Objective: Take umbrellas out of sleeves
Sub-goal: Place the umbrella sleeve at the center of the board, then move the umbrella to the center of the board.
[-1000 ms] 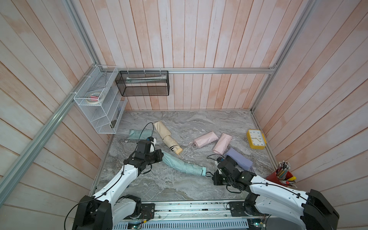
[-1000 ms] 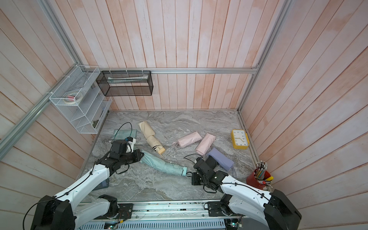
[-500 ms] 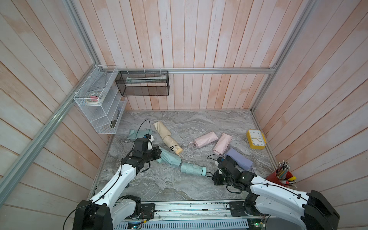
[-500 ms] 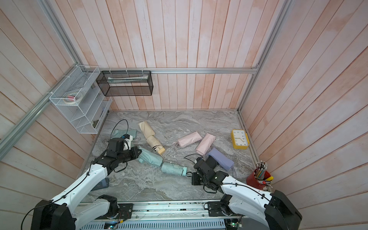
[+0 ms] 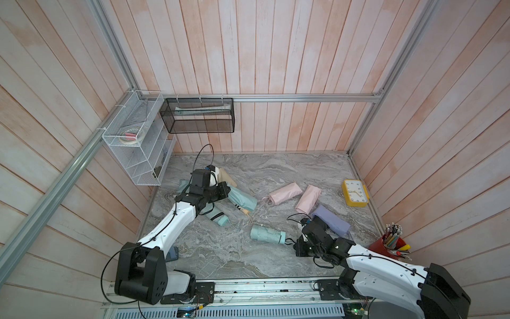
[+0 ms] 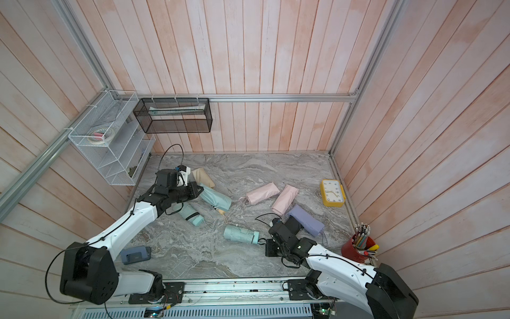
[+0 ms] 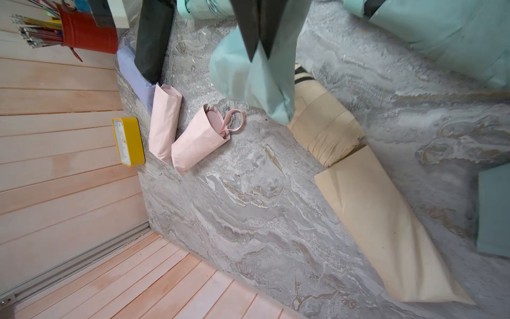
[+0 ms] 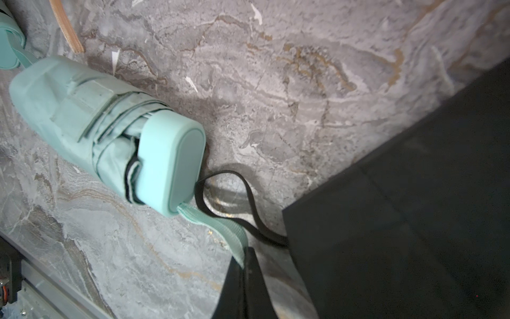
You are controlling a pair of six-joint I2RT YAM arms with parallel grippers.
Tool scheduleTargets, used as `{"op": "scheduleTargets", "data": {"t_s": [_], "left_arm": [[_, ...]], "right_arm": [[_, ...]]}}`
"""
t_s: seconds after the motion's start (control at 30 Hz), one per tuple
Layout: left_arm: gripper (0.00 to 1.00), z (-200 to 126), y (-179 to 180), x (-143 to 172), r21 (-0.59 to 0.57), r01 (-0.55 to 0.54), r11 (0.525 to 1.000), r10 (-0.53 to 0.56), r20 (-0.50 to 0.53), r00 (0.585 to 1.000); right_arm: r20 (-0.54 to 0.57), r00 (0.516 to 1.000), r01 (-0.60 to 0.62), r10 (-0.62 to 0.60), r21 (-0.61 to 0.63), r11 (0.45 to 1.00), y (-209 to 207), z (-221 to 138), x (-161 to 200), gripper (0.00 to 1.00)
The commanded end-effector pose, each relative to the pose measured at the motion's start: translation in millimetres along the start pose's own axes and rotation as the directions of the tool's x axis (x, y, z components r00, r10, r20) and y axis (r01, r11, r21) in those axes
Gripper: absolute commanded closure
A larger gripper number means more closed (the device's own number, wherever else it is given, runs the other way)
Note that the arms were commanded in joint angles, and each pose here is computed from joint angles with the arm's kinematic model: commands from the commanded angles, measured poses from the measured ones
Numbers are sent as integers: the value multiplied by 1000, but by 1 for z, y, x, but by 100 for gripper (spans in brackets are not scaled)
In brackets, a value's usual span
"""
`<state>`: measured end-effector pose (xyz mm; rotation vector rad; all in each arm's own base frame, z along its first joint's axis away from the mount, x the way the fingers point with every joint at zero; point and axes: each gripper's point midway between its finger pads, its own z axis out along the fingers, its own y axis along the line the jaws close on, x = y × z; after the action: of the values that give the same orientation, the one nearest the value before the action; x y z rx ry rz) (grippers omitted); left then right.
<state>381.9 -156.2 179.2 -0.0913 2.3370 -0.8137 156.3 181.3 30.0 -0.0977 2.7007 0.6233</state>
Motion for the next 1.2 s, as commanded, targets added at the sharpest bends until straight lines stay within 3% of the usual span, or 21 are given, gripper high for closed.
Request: {"op": "scheduleTargets", "data": {"t_s": [0.0, 0.1, 0.3, 0.37, 0.43, 0.47, 0.5, 0.8, 0.97, 1.17], "left_arm": [[100, 19, -13, -25, 64, -8, 998, 7, 11, 1000], [100, 43, -14, -41, 83, -1, 997, 0, 1, 1000], [99, 92, -13, -65, 115, 6, 993, 0, -48, 999], [75, 104, -16, -68, 145, 1, 989, 9, -70, 998], [58, 107, -17, -70, 150, 9, 989, 3, -76, 997], [47, 105, -18, -70, 156, 9, 988, 1, -69, 998], [44, 101, -21, -70, 167, 7, 986, 3, -57, 998], [47, 27, -27, -17, 192, 5, 981, -3, -10, 1000], [47, -15, -28, 20, 200, 10, 980, -10, -2, 1000], [47, -47, -31, 48, 232, 43, 972, -46, 7, 999]], "right_arm": [[23, 1000, 3, -3, -24, 1000, 8, -3, -8, 100], [28, 999, 19, -17, -39, 999, 13, -5, -11, 96], [65, 991, 120, -115, -86, 989, 32, -16, -26, 72], [81, 986, 155, -148, -100, 983, 39, -21, -31, 65], [103, 979, 189, -178, -107, 976, 47, -27, -39, 58], [113, 974, 207, -195, -111, 972, 51, -30, -43, 56], [122, 970, 223, -209, -114, 968, 55, -33, -46, 54], [77, 907, 419, -414, -62, 906, 86, -17, -65, 41], [-21, 835, 549, -550, -42, 835, 106, 14, -61, 34], [-139, 780, 608, -610, -66, 791, 108, 51, -50, 28]]}}
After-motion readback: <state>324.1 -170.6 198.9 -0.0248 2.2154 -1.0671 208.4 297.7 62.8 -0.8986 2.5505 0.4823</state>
